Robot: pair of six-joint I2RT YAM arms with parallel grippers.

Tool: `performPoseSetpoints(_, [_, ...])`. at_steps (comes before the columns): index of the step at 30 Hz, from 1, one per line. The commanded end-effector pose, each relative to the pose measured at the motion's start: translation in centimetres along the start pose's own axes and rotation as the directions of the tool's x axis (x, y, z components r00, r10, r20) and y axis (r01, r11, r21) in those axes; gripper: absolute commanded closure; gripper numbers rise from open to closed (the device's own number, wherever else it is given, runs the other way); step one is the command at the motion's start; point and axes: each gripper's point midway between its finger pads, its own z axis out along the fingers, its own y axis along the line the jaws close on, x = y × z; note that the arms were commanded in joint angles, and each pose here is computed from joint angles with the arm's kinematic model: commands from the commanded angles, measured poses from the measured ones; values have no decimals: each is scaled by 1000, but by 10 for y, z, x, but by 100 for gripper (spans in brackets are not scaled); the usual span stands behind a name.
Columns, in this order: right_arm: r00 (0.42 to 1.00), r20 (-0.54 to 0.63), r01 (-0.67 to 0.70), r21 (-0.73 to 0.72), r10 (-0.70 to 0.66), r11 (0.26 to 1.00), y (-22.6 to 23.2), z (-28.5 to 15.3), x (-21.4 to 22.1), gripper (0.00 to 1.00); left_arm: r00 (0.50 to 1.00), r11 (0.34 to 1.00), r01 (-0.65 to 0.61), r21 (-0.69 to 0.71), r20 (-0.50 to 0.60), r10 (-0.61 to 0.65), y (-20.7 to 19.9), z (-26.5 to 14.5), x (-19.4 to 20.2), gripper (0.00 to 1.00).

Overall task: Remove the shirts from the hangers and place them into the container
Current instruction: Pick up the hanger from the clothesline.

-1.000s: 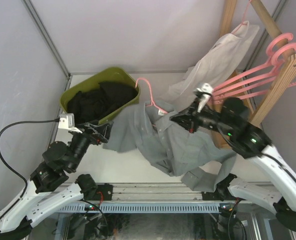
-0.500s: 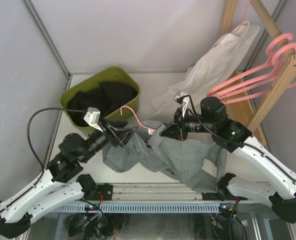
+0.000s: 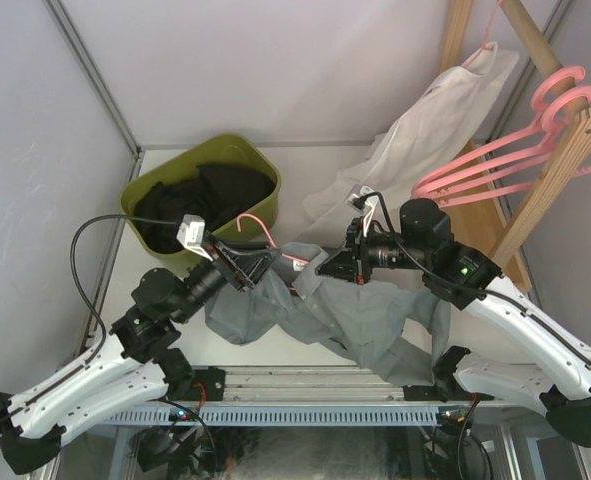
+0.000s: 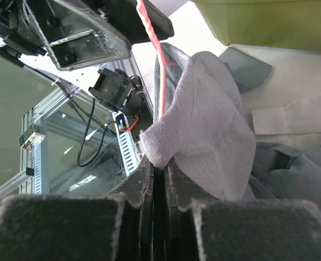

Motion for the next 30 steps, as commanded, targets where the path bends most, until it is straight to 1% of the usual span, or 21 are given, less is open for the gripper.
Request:
performPoseSetpoints(1, [995,88,53,-48,-48,997,19,-6,-22,100,998,999,42,-4,53,-41,-1,8,-10,49])
performPoseSetpoints(11, [997,59,50,-26,-49,998,15,-2,-14,100,998,999,32,23,56,-33,-7,16,-12,60])
performPoseSetpoints(14, [998,55,45,-4,-45,999,12,-1,-12,100,997,1000,19,10,76,-20,-5,13,-16,66])
performPoseSetpoints(16, [998,47,44,5,-44,999,10,-1,-10,100,996,1000,8,-6,94,-7,-2,10,-21,69])
performPoseSetpoints(18, [998,40,41,11,-42,999,8,0,-8,100,994,1000,-5,-27,107,8,2,7,-24,74])
performPoseSetpoints(19, [999,35,39,14,-39,999,7,0,-6,100,993,999,-9,-38,115,14,4,5,-26,75])
performPoseSetpoints(20, [999,32,37,16,-38,999,6,0,-6,100,993,999,-15,-42,115,20,4,4,-27,75])
performPoseSetpoints(22, [999,29,36,15,-36,999,7,1,-5,100,993,998,-28,-47,116,34,4,3,-29,64])
performPoseSetpoints(23, [999,28,35,13,-35,999,7,1,-4,100,993,998,-31,-46,114,36,4,2,-29,62])
performPoseSetpoints(27, [998,36,41,5,-42,999,10,0,-6,100,995,999,-42,-30,87,44,1,6,-24,62])
performPoseSetpoints(30, [998,43,44,3,-44,999,12,0,-7,100,998,998,-49,-27,42,50,0,11,-17,60])
